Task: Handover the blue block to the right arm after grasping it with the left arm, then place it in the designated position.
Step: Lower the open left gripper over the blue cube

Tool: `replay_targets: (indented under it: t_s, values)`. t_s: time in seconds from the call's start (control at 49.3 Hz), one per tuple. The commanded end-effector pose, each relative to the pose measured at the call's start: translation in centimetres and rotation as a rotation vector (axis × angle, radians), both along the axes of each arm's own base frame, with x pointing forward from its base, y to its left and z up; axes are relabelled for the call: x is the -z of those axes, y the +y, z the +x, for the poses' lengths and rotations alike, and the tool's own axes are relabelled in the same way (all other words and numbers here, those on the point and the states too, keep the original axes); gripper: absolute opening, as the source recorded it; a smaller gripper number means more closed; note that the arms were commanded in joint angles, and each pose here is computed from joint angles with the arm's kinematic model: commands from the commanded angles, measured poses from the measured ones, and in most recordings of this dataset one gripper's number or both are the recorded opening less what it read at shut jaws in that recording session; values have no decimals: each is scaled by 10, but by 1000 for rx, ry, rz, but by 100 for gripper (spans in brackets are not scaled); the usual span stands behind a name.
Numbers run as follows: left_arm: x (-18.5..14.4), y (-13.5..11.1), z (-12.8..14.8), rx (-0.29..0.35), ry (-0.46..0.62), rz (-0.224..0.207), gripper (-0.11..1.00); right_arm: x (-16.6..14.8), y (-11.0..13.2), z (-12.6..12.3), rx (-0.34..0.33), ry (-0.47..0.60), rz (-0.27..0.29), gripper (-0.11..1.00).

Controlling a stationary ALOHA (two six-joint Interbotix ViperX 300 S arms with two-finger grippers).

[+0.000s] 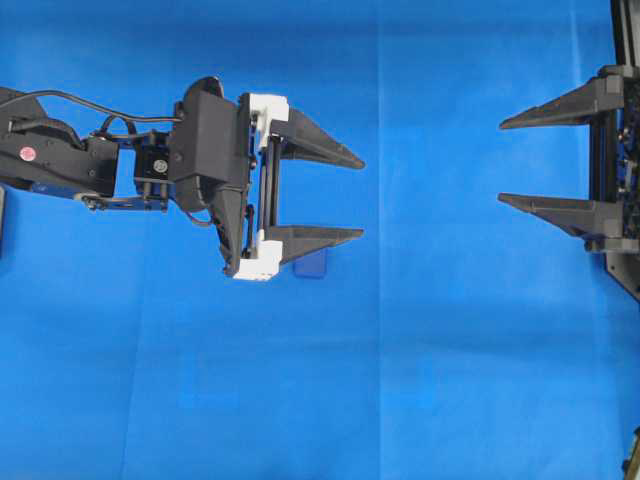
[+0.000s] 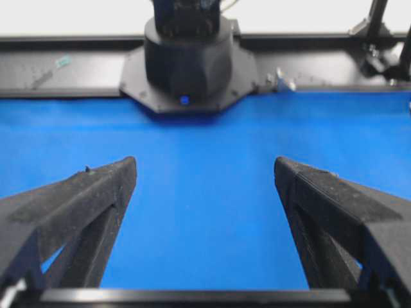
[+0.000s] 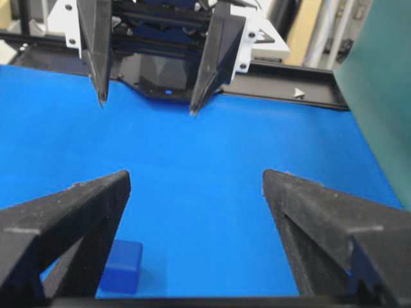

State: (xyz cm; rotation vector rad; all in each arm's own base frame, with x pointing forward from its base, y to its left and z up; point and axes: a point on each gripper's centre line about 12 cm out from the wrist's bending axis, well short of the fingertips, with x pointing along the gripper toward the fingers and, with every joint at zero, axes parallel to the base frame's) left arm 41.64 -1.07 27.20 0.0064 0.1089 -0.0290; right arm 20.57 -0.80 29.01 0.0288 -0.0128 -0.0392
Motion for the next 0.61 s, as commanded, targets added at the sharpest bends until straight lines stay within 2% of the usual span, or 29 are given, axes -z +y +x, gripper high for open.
replay_targets:
  t_s: [0.0,0.182,0.446,0.588]
  values:
    - [-12,3,1,-6,-9,-2,91,-12,-1,3,3,-35,-1,98]
    - [-10,-4,5,7,112,1,91,-12,-1,3,3,-35,-1,98]
    - [7,-6,19,8,460,13,91,-12,-1,3,3,-32,-1,98]
    - [13,-10,24,9,609,9,91,-12,-1,4,5,-31,-1,98]
